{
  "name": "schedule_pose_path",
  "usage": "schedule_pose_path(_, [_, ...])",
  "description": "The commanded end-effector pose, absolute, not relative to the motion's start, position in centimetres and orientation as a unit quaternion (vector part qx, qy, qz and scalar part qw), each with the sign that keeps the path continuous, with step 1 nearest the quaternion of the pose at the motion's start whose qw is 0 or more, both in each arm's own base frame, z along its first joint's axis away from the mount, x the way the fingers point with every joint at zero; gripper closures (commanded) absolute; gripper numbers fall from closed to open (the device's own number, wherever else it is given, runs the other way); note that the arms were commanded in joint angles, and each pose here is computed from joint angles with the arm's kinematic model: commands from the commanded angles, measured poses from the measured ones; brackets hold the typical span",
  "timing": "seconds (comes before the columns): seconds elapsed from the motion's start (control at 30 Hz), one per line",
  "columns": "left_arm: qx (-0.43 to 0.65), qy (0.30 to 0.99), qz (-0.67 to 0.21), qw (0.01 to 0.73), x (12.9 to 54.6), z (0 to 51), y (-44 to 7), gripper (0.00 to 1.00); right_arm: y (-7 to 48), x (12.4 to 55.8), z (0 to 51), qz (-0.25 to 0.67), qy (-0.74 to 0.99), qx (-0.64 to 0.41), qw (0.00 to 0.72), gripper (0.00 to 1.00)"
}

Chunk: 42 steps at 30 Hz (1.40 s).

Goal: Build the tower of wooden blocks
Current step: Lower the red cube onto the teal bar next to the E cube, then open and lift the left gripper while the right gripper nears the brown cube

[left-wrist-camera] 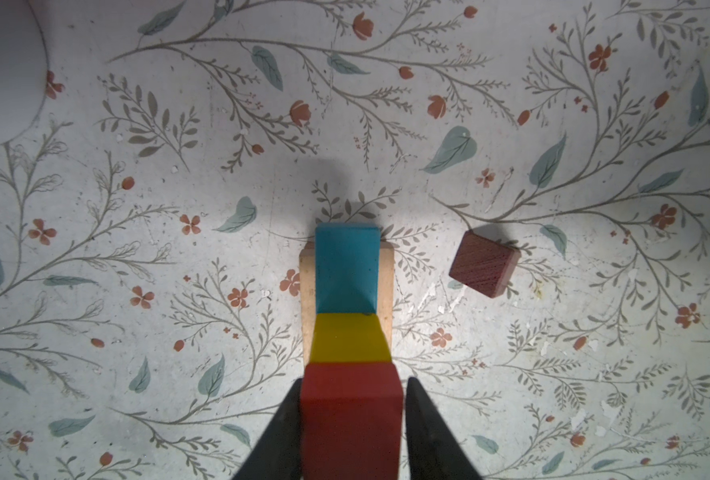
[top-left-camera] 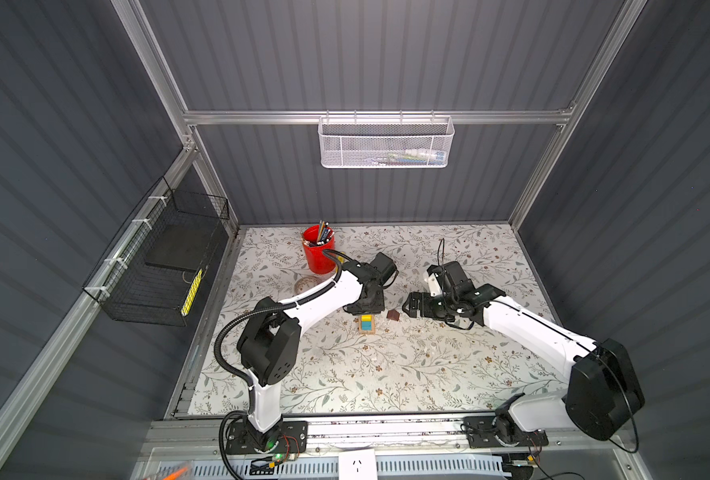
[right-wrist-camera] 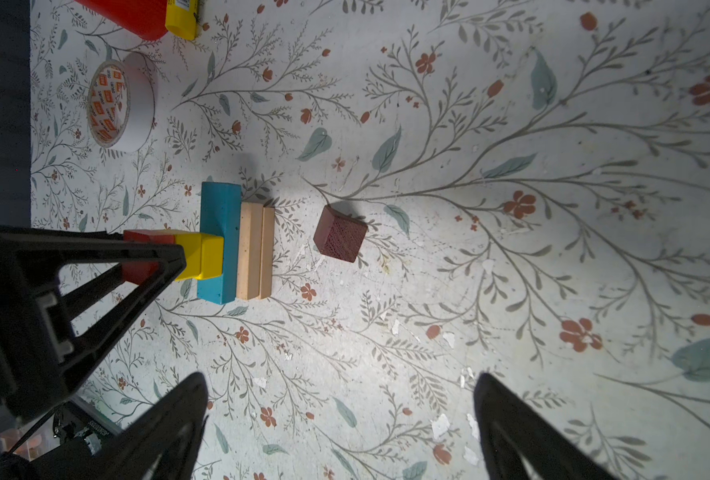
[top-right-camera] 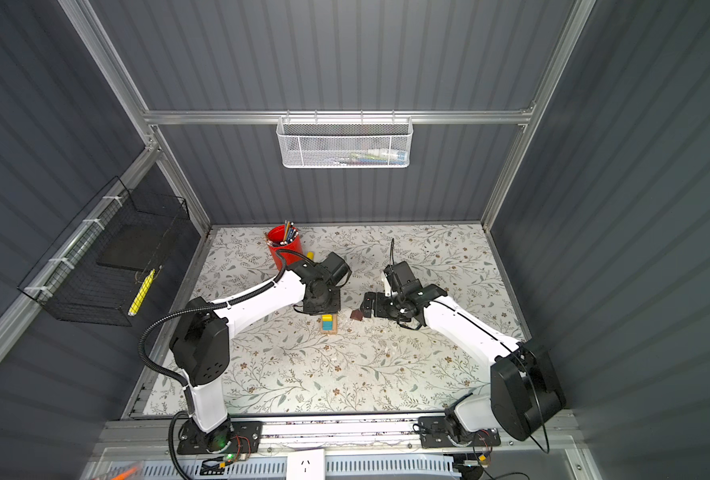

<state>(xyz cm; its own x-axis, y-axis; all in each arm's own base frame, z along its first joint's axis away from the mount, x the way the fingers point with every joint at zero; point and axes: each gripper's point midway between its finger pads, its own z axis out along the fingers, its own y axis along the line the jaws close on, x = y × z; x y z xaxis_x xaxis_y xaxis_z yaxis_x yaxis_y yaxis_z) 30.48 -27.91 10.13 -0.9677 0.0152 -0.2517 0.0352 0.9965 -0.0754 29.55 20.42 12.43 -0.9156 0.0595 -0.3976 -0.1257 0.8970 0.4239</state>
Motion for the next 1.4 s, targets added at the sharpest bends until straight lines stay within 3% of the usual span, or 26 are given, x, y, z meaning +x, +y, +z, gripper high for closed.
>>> schedule_pose_path(0.0, [0.018, 0.992, -0.018, 0.120, 30.33, 9.77, -27.50, 0.60, 20.17, 29.36, 12.40, 0.229, 0.952, -0.014, 0.205, 0.01])
schedule_pose_path(0.73, [0.019, 0.992, -0.020, 0.123, 30.68, 9.80, -27.84, 0.67, 20.10, 29.37, 12.39, 0.230, 0.951, -0.013, 0.206, 0.01])
schedule_pose_path(1.37, [0.021, 0.993, -0.020, 0.115, 30.58, 9.38, -27.99, 0.62, 20.03, 29.34, 12.42, 0.232, 0.951, -0.013, 0.206, 0.01])
